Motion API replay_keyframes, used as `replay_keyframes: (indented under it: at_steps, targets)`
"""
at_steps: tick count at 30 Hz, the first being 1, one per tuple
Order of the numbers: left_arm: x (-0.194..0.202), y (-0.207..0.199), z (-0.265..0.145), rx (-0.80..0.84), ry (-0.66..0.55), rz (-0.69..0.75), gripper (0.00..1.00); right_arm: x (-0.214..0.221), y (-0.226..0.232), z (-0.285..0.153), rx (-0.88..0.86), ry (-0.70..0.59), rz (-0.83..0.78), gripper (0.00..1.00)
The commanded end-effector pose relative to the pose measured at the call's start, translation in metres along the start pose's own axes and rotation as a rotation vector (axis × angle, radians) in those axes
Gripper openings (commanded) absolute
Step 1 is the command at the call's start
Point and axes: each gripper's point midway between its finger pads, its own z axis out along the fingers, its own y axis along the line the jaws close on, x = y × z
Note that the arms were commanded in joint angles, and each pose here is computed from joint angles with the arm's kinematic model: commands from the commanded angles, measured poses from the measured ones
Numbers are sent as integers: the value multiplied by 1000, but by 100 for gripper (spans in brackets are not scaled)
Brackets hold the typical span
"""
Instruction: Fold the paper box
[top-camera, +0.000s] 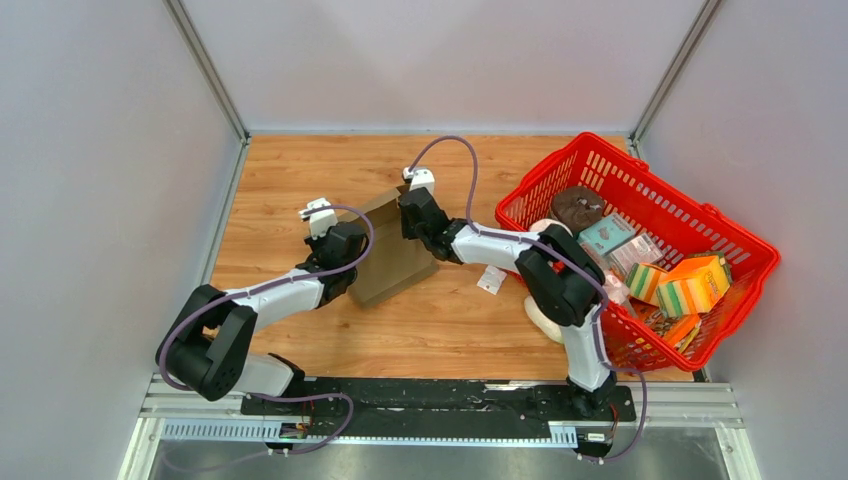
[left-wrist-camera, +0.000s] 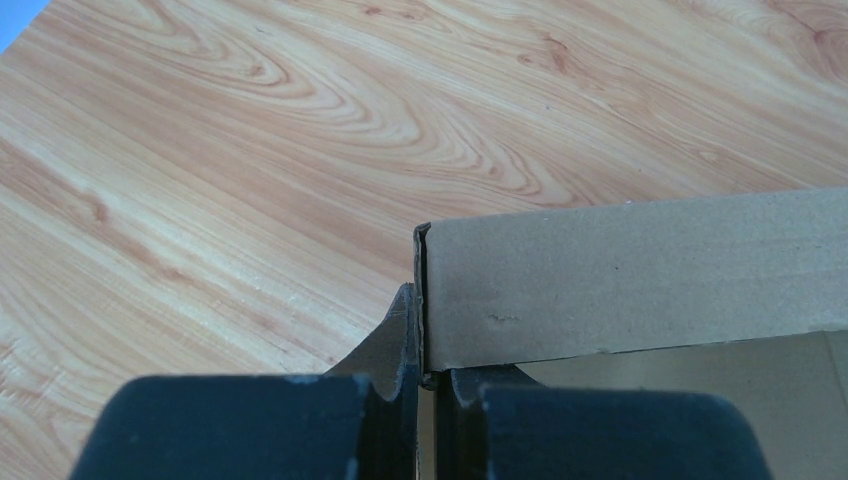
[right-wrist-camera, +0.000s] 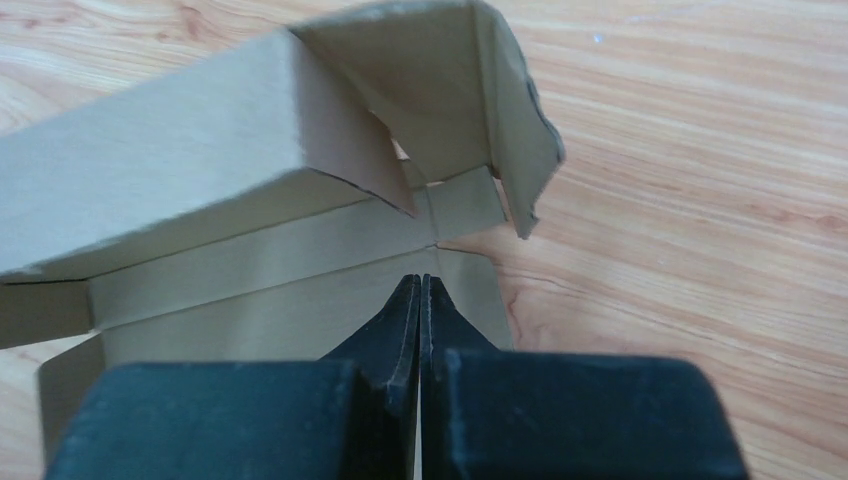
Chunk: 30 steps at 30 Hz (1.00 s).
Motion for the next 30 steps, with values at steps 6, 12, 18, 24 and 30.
replay_keyframes:
  at_steps: [6,12,18,24,30]
  targets:
    - [-10,-6,3,1,-10,-44,0,-22,-27,26,124,-101,107,0]
    - [-9,-8,3,9,-8,-43,0,-27,-25,36,88,-91,121,0]
    - [-9,-8,3,13,-6,-41,0,-26,-33,47,126,-58,158,0]
    - [-9,-10,3,21,-3,-39,0,-20,-33,52,104,-25,188,0]
    - [-8,-10,3,23,-2,-41,0,-9,-36,52,112,7,232,0]
